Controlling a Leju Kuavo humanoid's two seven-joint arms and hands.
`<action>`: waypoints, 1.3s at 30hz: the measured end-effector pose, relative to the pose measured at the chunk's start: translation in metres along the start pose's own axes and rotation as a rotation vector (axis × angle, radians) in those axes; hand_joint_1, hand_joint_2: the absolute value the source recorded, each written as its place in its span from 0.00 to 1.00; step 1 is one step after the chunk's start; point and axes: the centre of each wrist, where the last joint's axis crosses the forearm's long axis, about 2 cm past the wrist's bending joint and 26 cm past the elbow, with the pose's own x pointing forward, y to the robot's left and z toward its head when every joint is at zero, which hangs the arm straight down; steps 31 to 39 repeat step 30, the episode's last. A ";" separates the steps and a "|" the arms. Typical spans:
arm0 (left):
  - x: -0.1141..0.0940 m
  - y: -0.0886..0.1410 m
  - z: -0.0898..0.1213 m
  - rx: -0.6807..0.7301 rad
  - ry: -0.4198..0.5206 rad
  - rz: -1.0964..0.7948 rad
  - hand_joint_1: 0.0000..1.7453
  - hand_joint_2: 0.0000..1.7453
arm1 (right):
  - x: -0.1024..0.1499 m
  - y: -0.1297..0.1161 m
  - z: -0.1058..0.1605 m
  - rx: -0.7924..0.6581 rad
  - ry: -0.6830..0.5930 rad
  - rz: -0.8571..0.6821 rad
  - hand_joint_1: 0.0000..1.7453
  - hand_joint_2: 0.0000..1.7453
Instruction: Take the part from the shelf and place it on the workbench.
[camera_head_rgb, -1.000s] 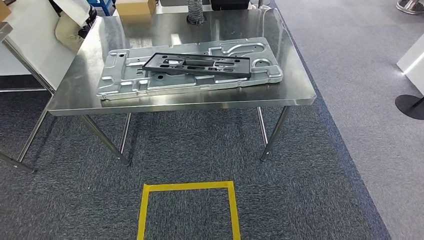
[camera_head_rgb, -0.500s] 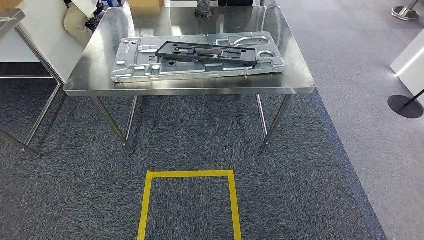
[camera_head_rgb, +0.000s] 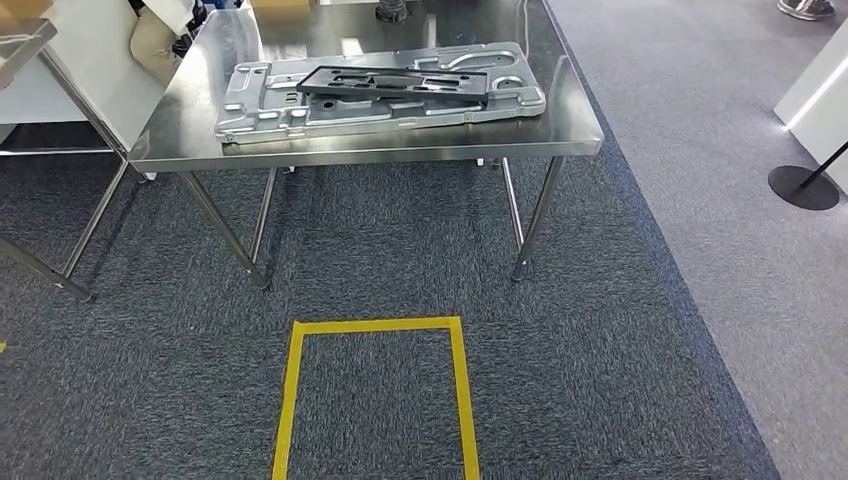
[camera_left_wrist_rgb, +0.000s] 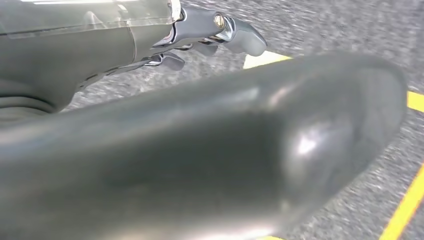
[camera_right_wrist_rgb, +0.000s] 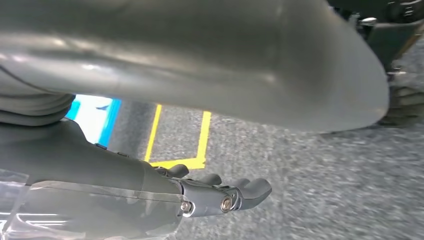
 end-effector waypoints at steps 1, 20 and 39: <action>0.000 0.000 0.000 0.000 0.007 0.002 0.00 0.00 | 0.000 0.000 0.000 0.000 0.003 -0.004 0.00 0.00; 0.001 0.000 -0.001 0.004 0.063 0.003 0.00 0.25 | -0.004 0.000 0.000 -0.008 0.089 -0.068 0.00 0.50; 0.002 0.000 -0.001 0.005 0.053 0.004 0.00 1.00 | -0.004 0.000 0.000 0.010 0.061 -0.113 0.00 1.00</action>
